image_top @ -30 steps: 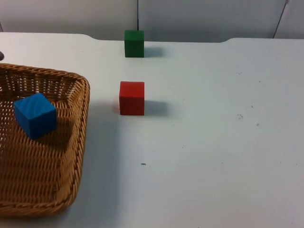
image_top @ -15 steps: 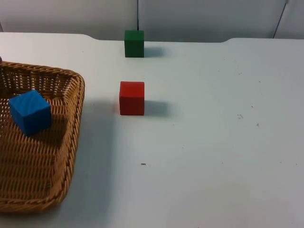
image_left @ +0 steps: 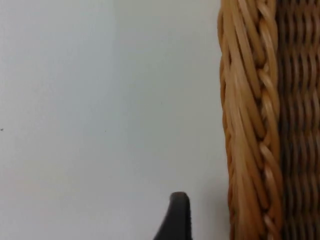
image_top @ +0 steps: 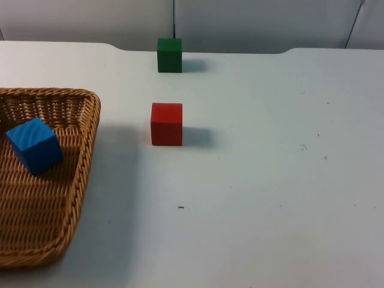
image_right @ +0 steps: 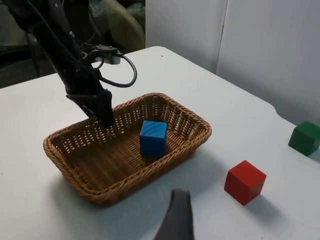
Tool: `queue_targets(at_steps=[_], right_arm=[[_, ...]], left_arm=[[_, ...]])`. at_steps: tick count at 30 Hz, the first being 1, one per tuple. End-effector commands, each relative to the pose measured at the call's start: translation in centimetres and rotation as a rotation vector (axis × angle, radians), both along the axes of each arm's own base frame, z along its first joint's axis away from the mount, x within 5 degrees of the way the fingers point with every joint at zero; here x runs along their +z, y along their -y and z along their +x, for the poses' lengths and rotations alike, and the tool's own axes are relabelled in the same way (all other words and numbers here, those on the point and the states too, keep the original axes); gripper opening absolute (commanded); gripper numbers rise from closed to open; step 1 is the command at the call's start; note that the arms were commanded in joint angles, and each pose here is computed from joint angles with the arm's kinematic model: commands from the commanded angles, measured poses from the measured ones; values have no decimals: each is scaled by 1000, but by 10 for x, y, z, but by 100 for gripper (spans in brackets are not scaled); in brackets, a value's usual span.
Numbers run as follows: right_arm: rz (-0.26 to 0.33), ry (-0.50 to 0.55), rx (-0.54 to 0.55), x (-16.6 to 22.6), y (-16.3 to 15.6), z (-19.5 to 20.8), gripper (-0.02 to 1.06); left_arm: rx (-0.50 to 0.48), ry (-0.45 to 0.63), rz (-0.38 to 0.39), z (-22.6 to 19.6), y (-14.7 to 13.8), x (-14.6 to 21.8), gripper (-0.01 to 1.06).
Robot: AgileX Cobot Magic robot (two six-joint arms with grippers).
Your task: Pick up the basket with the left hand and place the blue cube into the basket with the right hand.
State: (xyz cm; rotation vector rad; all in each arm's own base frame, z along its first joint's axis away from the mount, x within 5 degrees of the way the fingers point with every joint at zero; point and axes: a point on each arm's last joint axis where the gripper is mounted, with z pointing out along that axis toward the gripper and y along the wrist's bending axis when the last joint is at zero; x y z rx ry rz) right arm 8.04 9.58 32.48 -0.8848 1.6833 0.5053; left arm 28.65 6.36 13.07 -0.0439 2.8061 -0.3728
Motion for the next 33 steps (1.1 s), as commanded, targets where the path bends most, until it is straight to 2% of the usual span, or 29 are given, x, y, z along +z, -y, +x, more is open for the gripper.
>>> queue_targets(at_steps=[1, 5, 10, 15, 16, 20, 21, 25, 27, 29, 31, 33], right_arm=[[4, 7, 1, 0, 1, -1, 70], [4, 7, 1, 0, 1, -1, 70], [3, 8, 1, 0, 1, -1, 70], [3, 8, 1, 0, 1, -1, 70], [3, 8, 1, 0, 1, -1, 70], [11, 11, 3, 1, 1, -1, 70], [11, 11, 3, 1, 1, -1, 70], [25, 22, 6, 2, 0, -1, 70], [27, 23, 6, 2, 0, -1, 70], [27, 23, 6, 2, 0, -1, 70], [27, 23, 6, 2, 0, -1, 70], [27, 23, 6, 2, 0, -1, 70]], left_arm=[[-23, 1, 12, 0, 1, 2, 74], [-42, 1, 17, -2, 1, 6, 74], [-45, 77, 45, -4, 2, 30, 74], [6, 221, 71, -15, 6, 79, 74], [6, 221, 71, -15, 6, 79, 74], [58, 358, 68, -37, 15, 128, 74], [58, 358, 68, -37, 15, 128, 74], [40, 510, 51, -74, 32, 175, 74], [27, 541, 45, -84, 37, 185, 74], [-2, 653, 59, -116, 50, 210, 74], [-2, 673, 59, -123, 53, 214, 74], [1, 777, 65, -153, 64, 233, 74]])
